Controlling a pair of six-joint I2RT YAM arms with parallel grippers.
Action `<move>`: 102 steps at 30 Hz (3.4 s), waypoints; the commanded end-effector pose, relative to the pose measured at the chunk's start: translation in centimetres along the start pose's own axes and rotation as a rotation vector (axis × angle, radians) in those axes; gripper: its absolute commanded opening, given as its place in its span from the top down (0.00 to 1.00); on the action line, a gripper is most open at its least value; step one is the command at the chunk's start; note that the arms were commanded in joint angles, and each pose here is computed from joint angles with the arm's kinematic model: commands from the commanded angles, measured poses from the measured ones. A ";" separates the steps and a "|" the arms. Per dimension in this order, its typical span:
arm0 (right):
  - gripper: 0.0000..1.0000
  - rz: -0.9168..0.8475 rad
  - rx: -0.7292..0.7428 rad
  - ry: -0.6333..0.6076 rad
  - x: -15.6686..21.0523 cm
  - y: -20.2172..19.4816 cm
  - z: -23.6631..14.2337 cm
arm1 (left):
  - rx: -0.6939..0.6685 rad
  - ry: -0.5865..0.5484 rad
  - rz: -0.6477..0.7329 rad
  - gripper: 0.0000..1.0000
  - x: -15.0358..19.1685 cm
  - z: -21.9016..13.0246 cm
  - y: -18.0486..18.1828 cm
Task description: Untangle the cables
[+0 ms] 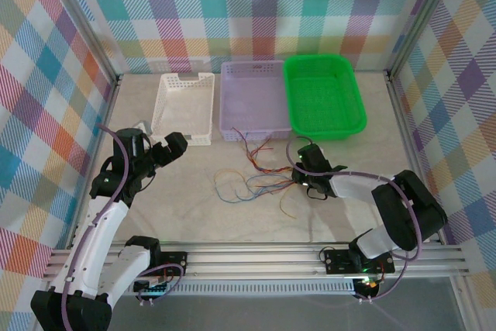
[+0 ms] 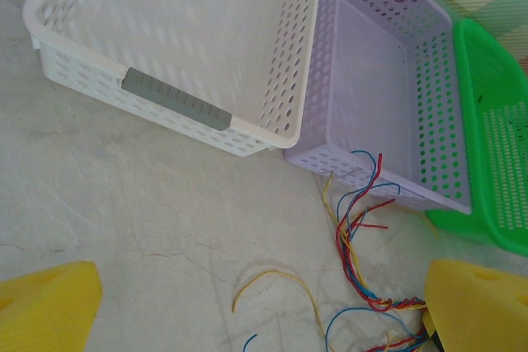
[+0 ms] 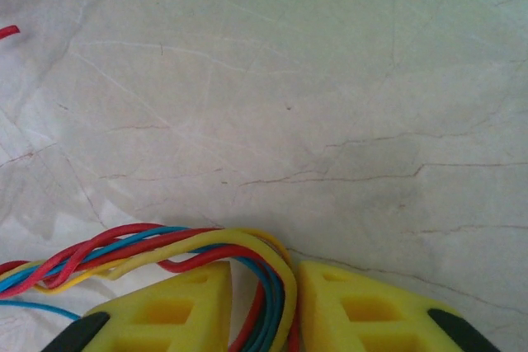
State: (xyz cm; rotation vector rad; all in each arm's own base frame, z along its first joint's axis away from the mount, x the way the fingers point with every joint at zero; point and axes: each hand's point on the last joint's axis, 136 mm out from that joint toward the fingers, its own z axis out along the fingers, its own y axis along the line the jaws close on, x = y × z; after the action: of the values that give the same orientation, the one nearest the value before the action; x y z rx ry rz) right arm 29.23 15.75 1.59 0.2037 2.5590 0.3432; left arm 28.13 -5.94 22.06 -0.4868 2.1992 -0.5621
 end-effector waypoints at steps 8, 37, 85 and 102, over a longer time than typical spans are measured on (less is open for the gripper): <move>0.71 -0.040 0.048 0.165 4.9 -1.7 1.4 | 0.011 -0.011 0.022 0.00 -0.5 -0.6 -0.7; 1.00 -0.166 -0.090 0.104 2.8 1.5 -2.9 | 0.199 0.091 0.004 0.01 1.8 -1.1 -4.7; 1.00 -0.428 -0.620 0.070 -0.8 12.4 -13.7 | 0.407 0.474 0.520 0.03 20.4 5.0 -12.1; 1.00 -0.428 -0.686 0.133 0.9 12.8 -14.0 | 0.239 0.283 0.717 0.06 19.0 9.0 -12.8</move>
State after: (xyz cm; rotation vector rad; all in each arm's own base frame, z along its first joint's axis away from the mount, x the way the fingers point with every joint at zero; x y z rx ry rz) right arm 22.60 24.58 15.19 -0.5646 2.4004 0.9875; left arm 24.64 -26.85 10.03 0.4686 2.4341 -0.5169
